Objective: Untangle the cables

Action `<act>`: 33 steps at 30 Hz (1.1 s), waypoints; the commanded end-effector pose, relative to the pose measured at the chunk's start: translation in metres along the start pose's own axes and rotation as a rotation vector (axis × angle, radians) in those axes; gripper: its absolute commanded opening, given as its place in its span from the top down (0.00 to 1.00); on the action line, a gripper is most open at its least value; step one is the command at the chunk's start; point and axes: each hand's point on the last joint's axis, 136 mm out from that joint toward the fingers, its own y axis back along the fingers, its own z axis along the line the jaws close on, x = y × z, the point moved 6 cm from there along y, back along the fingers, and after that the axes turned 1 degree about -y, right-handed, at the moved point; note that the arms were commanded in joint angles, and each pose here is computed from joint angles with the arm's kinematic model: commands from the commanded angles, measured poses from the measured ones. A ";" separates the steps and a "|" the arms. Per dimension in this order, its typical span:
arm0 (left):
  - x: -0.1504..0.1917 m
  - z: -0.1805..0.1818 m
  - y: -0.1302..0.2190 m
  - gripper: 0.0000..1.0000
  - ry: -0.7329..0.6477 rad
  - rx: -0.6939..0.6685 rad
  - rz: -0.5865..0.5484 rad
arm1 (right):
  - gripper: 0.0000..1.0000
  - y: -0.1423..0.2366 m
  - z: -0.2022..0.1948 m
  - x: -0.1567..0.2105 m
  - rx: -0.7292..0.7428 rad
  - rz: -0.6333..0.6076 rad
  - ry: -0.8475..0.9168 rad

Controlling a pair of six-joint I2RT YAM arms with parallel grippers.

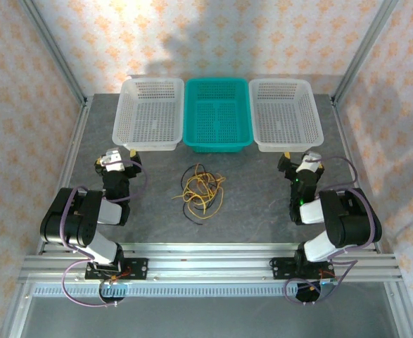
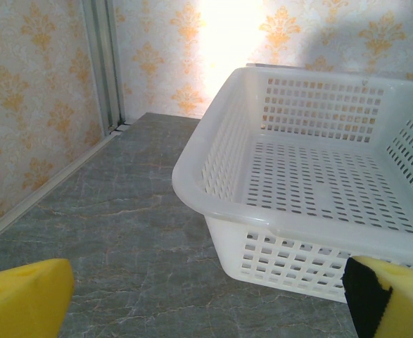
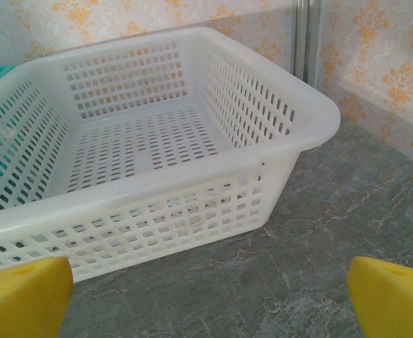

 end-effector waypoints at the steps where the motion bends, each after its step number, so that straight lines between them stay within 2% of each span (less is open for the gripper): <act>1: -0.003 0.000 0.002 0.00 0.026 -0.005 -0.021 | 0.00 -0.001 0.001 -0.011 0.007 -0.054 -0.025; 14: -0.004 -0.001 0.003 0.01 0.021 0.000 -0.027 | 0.00 -0.002 0.001 -0.011 0.000 -0.049 -0.027; 22: -0.014 -0.003 0.025 0.00 0.011 0.024 -0.111 | 0.00 -0.003 0.007 -0.016 -0.032 -0.038 -0.007; 33: -0.031 -0.003 0.040 0.00 0.026 -0.029 -0.105 | 0.00 0.016 0.005 -0.035 -0.043 -0.086 -0.034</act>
